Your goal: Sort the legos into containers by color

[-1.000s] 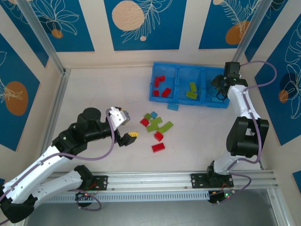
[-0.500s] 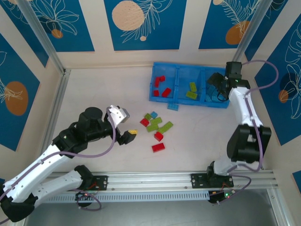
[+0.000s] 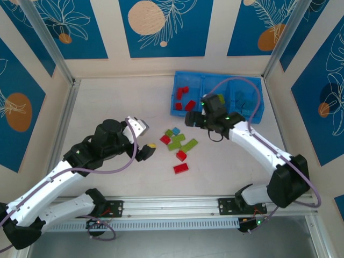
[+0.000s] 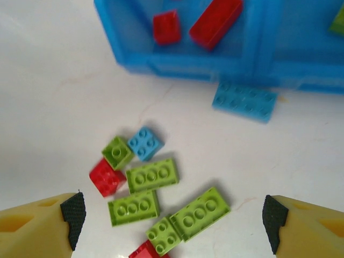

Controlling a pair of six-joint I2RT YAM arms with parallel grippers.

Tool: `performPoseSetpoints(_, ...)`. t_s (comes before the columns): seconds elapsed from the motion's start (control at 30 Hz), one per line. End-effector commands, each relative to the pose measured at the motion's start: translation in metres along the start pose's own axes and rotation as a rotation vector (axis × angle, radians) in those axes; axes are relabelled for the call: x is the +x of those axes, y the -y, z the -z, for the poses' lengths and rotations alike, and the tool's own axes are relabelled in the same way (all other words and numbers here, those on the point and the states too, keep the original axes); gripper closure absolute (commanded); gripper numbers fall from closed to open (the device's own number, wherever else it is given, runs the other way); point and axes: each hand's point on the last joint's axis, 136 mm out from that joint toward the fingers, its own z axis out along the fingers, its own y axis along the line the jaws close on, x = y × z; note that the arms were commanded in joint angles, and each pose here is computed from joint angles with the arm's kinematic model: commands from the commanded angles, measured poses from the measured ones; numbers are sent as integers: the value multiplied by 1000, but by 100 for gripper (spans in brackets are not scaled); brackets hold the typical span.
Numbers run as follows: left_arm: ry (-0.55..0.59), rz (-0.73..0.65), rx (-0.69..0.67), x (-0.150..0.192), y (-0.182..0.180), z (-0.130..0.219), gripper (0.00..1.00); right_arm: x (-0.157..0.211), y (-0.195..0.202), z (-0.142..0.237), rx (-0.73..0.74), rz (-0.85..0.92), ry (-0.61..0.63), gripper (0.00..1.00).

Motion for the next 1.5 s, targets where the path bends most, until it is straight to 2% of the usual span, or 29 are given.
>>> performPoseSetpoints(0.0,10,-18,-53,-5,-10,11,0,30,9,-19,133,2,-68,12)
performPoseSetpoints(0.07,11,-29,-67,-3,-11,12,0,52,31,-28,289,-83,-107,12)
performPoseSetpoints(0.13,8,-38,-71,-1,-12,11,0,69,41,-37,364,-153,-130,12)
performPoseSetpoints(0.27,-7,-45,-55,2,-10,6,0,90,43,-55,419,-252,-185,13)
performPoseSetpoints(0.57,-27,-55,-25,5,-5,0,0,113,34,-90,438,-268,-252,15)
performPoseSetpoints(0.77,-36,-66,-24,7,-5,-1,0,123,43,-96,485,-279,-268,35)
performPoseSetpoints(0.93,-36,-69,-17,8,-4,-2,0,128,51,-90,482,-294,-247,56)
performPoseSetpoints(1.07,-33,-67,-13,7,-3,-2,0,121,51,-79,435,-296,-204,66)
performPoseSetpoints(1.23,-26,-65,-11,6,-3,-1,0,95,47,-51,366,-304,-89,68)
performPoseSetpoints(1.33,-24,-65,-8,5,-2,-1,0,62,50,-29,338,-291,17,68)
performPoseSetpoints(1.47,-28,-67,-7,6,-2,-3,0,-5,65,-17,304,-272,128,69)
